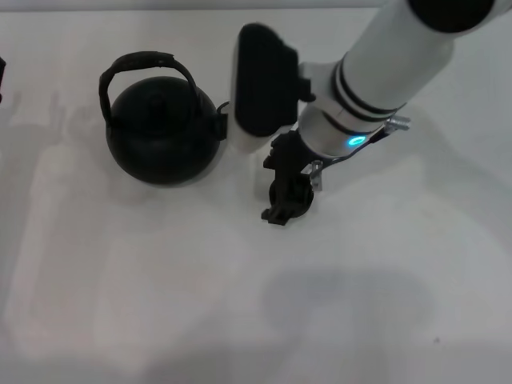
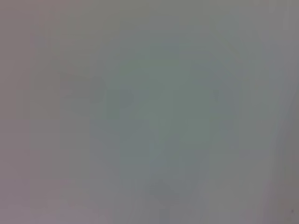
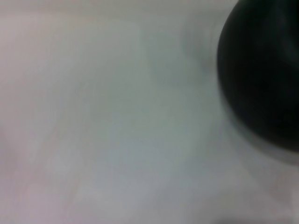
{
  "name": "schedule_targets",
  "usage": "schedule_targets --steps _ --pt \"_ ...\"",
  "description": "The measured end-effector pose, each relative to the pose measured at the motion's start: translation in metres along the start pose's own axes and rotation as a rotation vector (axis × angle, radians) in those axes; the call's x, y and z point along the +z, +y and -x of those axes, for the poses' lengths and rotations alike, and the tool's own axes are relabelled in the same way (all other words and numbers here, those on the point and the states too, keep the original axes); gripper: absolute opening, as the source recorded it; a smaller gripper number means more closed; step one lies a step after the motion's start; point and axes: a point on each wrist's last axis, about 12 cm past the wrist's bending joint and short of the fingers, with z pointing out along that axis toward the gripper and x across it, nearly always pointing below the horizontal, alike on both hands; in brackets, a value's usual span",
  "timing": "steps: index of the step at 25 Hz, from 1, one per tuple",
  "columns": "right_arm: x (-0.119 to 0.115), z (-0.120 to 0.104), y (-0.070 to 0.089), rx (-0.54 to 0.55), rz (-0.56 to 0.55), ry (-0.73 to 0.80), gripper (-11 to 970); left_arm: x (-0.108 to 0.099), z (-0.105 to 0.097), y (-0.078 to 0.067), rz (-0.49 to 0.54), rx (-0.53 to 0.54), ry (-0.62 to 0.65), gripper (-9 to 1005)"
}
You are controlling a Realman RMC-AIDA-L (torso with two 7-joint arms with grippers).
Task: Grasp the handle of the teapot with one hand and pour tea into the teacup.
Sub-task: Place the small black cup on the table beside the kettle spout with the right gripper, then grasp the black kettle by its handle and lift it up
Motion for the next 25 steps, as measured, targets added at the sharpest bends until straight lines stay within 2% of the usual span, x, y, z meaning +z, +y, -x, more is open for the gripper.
schedule_targets --steps 7,11,16,19,22,25 --pt "-0.005 -0.020 -0.007 0.133 0.029 -0.125 850 0.000 0.001 0.001 0.004 0.002 -0.002 591" --pt "-0.016 -0.045 -0.018 0.256 0.030 -0.268 849 -0.001 0.001 0.002 0.005 0.004 -0.002 591" --pt "-0.031 -0.091 -0.034 0.451 -0.010 -0.474 848 -0.002 0.000 0.004 0.007 0.009 0.001 591" --pt "-0.037 -0.125 -0.043 0.615 -0.068 -0.630 847 -0.002 0.000 0.004 0.005 0.011 0.003 591" --pt "-0.039 -0.162 -0.049 0.800 -0.156 -0.845 846 -0.002 0.000 0.004 -0.001 0.015 0.006 591" --pt "-0.041 -0.196 -0.051 0.947 -0.301 -1.054 846 -0.004 0.000 0.005 -0.001 0.017 0.009 591"
